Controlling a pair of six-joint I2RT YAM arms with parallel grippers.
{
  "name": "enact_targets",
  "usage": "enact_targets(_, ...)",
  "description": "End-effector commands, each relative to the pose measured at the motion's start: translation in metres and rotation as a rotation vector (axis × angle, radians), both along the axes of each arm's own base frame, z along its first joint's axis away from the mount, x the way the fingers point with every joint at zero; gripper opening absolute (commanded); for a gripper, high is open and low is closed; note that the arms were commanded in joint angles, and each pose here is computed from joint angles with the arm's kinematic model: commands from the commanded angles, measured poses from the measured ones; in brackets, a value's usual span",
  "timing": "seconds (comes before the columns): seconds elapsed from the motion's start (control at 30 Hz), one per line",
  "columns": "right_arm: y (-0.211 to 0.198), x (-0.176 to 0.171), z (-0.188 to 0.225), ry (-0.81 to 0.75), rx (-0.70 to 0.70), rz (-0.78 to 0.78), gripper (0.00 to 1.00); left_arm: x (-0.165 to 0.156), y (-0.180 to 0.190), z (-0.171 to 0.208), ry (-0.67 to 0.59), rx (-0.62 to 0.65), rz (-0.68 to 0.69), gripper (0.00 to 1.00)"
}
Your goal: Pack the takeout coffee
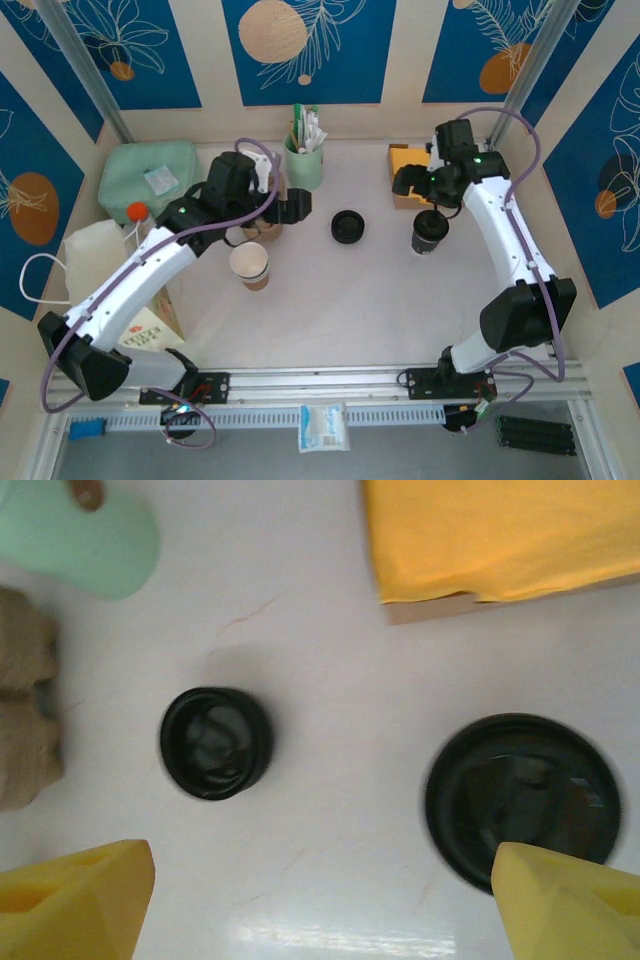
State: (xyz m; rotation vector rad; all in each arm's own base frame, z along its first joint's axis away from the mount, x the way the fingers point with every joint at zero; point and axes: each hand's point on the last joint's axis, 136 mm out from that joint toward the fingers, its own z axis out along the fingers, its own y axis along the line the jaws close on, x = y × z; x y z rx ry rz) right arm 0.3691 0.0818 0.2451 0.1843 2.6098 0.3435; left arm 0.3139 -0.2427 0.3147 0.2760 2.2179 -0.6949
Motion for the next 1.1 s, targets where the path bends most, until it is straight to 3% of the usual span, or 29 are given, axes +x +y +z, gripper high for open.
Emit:
enact_targets(0.0, 0.044, -0.012, 0.015, -0.001, 0.087, 0.109, 0.86, -0.005, 0.025, -0.018, 0.039, 0.045, 0.042, 0.99)
enact_targets(0.33, 0.184, -0.053, -0.011, 0.102, 0.119, 0.441, 0.85, -0.030, 0.064, -0.078, 0.162, 0.056, 0.144, 0.99)
enact_targets(0.5, 0.234, -0.080, -0.036, 0.171, 0.107, 0.564, 0.84, -0.049, 0.078, -0.094, 0.198, 0.062, 0.171, 0.99)
enact_targets(0.67, 0.241, -0.102, -0.073, 0.248, 0.089, 0.588, 0.83, -0.058, 0.087, -0.087, 0.179, 0.072, 0.187, 0.99)
enact_targets(0.83, 0.240, -0.130, -0.104, 0.321, 0.157, 0.600, 0.79, -0.056, 0.085, -0.085, 0.176, 0.070, 0.183, 1.00)
enact_targets(1.07, 0.242, -0.147, -0.108, 0.348, 0.210, 0.596, 0.78, -0.056, 0.092, -0.098, 0.199, 0.083, 0.219, 1.00)
